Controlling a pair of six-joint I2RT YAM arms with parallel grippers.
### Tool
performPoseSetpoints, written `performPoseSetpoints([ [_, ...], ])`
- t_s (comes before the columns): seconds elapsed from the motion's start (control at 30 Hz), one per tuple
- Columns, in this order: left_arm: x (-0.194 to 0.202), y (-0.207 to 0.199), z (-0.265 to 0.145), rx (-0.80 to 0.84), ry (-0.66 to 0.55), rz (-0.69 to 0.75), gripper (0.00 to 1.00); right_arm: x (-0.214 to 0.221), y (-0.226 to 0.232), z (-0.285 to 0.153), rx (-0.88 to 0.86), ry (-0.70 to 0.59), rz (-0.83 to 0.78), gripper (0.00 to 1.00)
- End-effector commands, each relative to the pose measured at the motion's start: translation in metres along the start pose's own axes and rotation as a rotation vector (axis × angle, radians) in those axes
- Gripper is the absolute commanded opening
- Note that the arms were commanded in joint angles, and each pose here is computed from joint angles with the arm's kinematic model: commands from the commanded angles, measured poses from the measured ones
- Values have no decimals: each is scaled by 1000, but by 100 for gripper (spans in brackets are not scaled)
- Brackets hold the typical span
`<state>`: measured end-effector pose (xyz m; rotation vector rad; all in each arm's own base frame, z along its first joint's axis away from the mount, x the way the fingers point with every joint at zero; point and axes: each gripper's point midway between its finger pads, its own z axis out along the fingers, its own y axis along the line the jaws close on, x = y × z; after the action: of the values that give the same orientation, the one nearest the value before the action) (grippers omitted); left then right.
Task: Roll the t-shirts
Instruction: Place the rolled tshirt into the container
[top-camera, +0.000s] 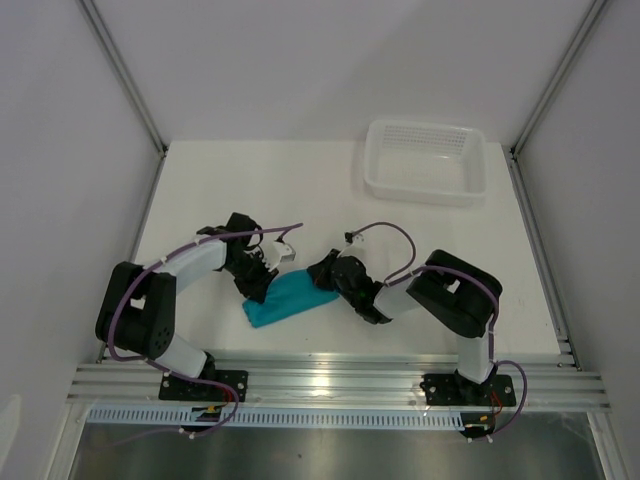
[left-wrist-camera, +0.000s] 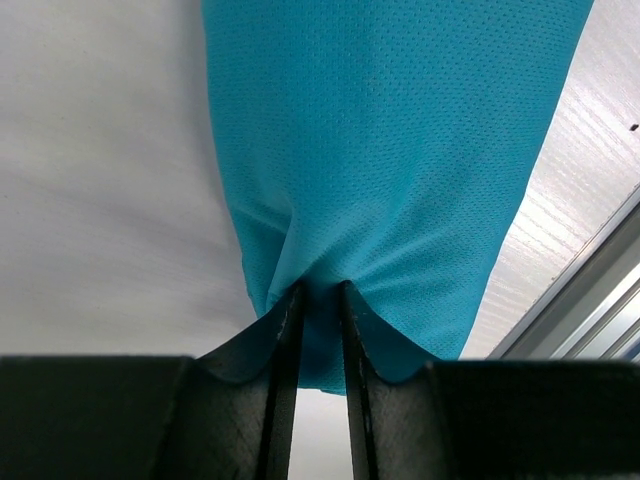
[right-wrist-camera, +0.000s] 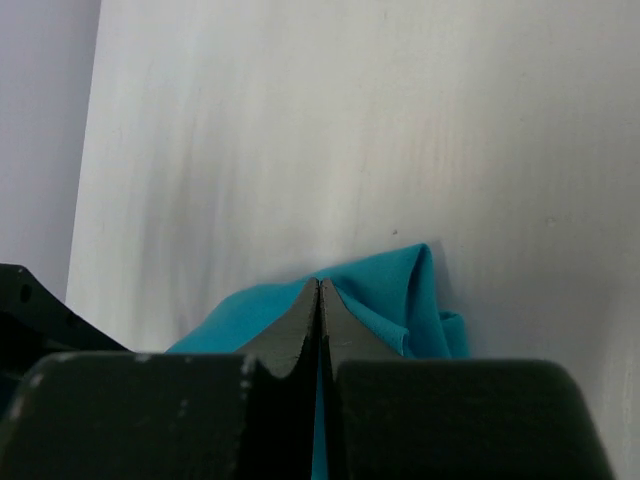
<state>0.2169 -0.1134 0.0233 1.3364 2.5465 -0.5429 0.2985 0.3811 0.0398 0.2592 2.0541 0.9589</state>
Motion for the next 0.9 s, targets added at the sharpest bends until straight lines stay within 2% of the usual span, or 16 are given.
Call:
performPoseSetpoints([
  [0.0,23,28,8,-103,88,-10,27,-6,-27,-2,117,-49,-4,0],
  [0.3,16,29,-11,-149,22,-23,35,-9,-20,-23,168,-95,-62,0],
  [0.47,13,11,-24,-109,-30,-28,41,-3,-14,-32,165,-89,-72,0],
  [0.6,21,6,-30,-91,-27,-81,43,-5,-10,-33,151,-91,-105,0],
  [0.73,17,6,-43,-66,-105,-169,50,-8,1,-36,118,-71,-156,1],
  [0.87,17,7,-51,-38,-150,-238,52,-19,18,-38,73,-37,-231,8],
])
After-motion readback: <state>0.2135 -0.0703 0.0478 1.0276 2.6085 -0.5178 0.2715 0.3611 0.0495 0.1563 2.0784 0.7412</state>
